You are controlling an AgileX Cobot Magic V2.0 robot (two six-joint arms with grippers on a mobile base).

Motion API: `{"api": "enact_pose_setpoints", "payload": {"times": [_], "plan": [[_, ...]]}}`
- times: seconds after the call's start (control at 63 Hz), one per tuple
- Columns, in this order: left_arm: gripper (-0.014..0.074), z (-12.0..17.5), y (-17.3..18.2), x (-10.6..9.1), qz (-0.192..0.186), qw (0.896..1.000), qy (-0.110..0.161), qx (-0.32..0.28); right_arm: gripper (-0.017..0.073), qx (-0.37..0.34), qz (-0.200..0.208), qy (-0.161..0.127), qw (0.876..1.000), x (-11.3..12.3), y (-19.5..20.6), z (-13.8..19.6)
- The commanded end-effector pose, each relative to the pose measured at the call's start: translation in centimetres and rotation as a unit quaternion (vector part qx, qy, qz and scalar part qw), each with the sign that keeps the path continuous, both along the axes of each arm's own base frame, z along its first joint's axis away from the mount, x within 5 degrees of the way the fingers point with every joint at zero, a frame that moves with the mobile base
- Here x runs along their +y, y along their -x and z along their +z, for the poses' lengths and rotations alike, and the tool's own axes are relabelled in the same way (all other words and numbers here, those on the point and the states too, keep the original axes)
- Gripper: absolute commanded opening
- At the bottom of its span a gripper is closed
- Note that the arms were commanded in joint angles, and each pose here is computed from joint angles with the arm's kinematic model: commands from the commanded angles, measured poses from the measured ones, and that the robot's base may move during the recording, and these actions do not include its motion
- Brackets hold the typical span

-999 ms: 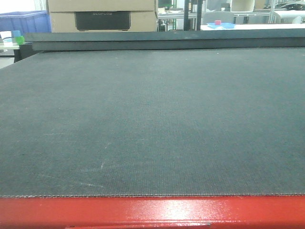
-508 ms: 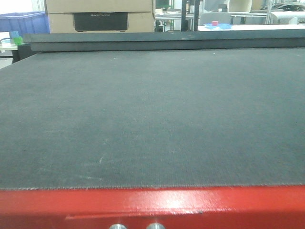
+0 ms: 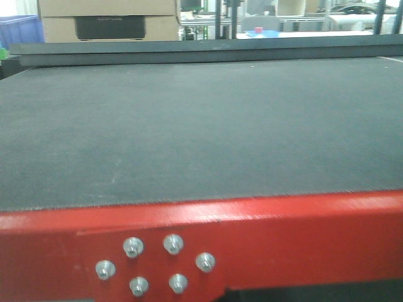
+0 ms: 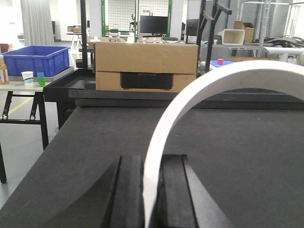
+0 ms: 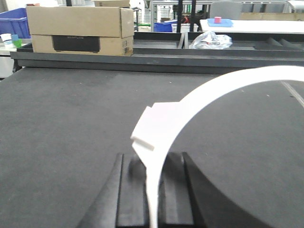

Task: Grab PVC pipe and place in blue bin
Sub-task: 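Drive the base backward away from the table holding both pipes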

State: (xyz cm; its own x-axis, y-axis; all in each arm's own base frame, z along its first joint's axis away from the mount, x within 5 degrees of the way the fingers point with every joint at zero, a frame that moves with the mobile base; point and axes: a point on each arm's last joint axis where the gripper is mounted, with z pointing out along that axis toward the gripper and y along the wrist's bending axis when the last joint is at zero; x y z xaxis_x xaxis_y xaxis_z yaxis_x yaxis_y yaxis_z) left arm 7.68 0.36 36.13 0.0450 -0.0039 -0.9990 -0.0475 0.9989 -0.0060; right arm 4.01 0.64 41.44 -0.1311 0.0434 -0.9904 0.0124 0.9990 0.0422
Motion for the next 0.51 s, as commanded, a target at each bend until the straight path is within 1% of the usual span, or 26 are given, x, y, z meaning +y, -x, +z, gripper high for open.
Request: {"api": "enact_pose_setpoints", "payload": {"times": [0.0,0.492], "plan": [[-0.0111,0.30,0.17,-0.05,-0.003,1.000,0.005,-0.016,-0.0168,-0.014,-0.006,0.007,1.000,-0.11,0.03,0.21],[-0.0111,0.32,0.21,-0.05,-0.003,1.000,0.005,-0.017,-0.0168,-0.014,-0.006,0.007,1.000,-0.11,0.03,0.21]]}}
